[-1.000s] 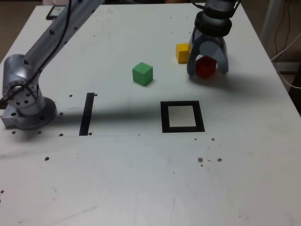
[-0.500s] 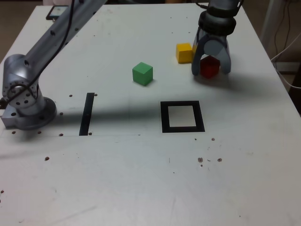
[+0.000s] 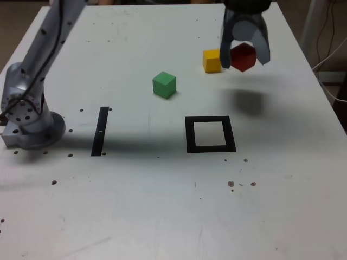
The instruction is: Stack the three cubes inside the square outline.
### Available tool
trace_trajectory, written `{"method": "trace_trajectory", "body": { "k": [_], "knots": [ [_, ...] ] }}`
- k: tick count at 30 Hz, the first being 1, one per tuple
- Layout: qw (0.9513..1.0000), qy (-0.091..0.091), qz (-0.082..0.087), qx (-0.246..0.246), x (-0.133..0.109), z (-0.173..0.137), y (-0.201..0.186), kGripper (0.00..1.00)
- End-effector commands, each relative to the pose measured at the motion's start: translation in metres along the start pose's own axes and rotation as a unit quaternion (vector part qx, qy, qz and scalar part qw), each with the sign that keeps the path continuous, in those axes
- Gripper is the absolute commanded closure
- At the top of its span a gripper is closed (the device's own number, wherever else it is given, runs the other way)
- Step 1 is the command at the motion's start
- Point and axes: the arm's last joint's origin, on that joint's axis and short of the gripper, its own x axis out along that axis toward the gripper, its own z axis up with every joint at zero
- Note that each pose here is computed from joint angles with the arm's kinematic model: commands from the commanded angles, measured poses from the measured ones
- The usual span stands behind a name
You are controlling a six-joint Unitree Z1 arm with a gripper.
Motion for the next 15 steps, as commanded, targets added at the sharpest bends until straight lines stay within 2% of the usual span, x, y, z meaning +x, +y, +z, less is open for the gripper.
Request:
{"method": "trace_trajectory", "body": {
  "k": [1, 5, 7, 15],
  "knots": [
    [1.0000, 0.004, -0.001, 0.002, -0.010, -0.013, -0.013, 0.69],
    [0.9998, 0.021, -0.001, 0.003, -0.010, -0.032, -0.042, 0.68],
    [0.9997, 0.024, 0.001, 0.001, -0.005, -0.039, -0.059, 0.68],
    [0.9999, 0.015, -0.002, 0.002, 0.021, -0.066, -0.113, 0.68]
  ]
}}
